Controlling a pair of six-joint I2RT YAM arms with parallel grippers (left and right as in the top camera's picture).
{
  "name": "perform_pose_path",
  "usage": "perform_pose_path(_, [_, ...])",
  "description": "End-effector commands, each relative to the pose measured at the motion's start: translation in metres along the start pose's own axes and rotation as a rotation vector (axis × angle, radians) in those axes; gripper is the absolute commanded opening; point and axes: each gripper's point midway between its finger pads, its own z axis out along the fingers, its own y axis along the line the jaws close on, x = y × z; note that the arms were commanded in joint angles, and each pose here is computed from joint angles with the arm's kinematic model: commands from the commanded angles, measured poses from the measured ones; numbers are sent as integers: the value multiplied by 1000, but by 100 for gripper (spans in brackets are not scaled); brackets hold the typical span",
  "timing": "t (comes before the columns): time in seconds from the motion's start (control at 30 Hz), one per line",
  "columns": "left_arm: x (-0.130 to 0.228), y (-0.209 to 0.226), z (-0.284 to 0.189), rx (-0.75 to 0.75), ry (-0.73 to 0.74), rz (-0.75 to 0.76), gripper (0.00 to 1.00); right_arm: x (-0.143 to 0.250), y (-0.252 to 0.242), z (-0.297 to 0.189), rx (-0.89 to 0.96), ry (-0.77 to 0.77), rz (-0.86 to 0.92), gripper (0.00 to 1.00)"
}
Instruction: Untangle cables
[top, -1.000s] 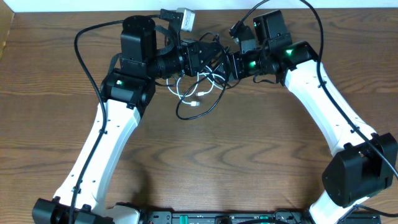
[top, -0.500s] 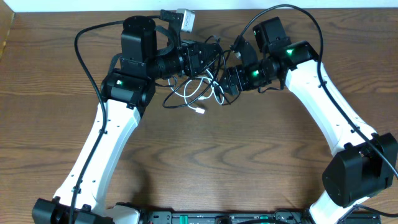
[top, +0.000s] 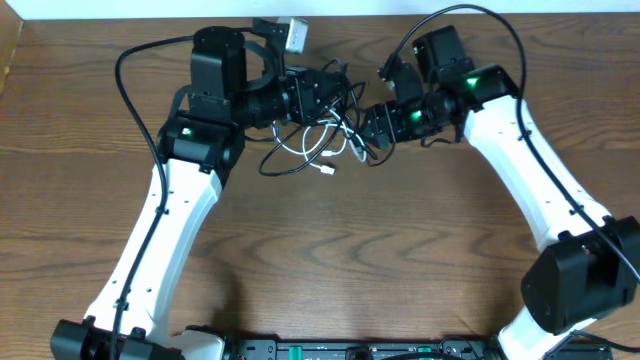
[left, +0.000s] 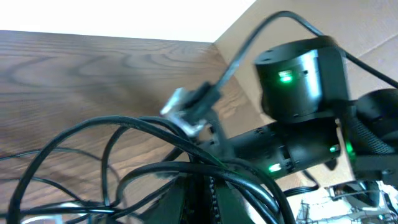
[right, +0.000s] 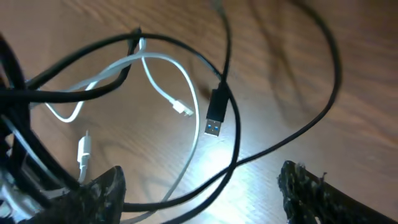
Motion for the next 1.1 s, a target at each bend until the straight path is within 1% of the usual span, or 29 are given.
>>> perform_pose_path(0.0, [-22, -16, -16, 7, -60, 71, 8, 3, 6, -24, -19, -27, -170, 77])
perform_pose_path(0.07, [-22, -15, -16, 6, -60, 70, 8, 13, 12, -28, -44, 2, -255, 76])
perform_pose_path(0.13, [-22, -15, -16, 5, -61, 71, 8, 18, 14, -31, -57, 13, -299, 76])
perform_pose_path(0.27, [-22, -15, -16, 5, -61, 71, 8, 28, 35, -35, -171, 23, -442, 76])
perform_pose_path(0.47, [-22, -17, -16, 13, -57, 66, 8, 24, 44, -32, -189, 1, -483, 83])
perform_pose_path(0.63, [-19, -21, -16, 42, -43, 53, 8, 14, 32, -26, -96, -13, -511, 84])
perform_pose_path(0.93, [-18, -27, -17, 71, -34, 40, 8, 3, 23, -7, -90, -41, -540, 84])
perform_pose_path(1.07, [-18, -27, -17, 71, -34, 32, 8, 6, 19, 8, -105, -48, -543, 82])
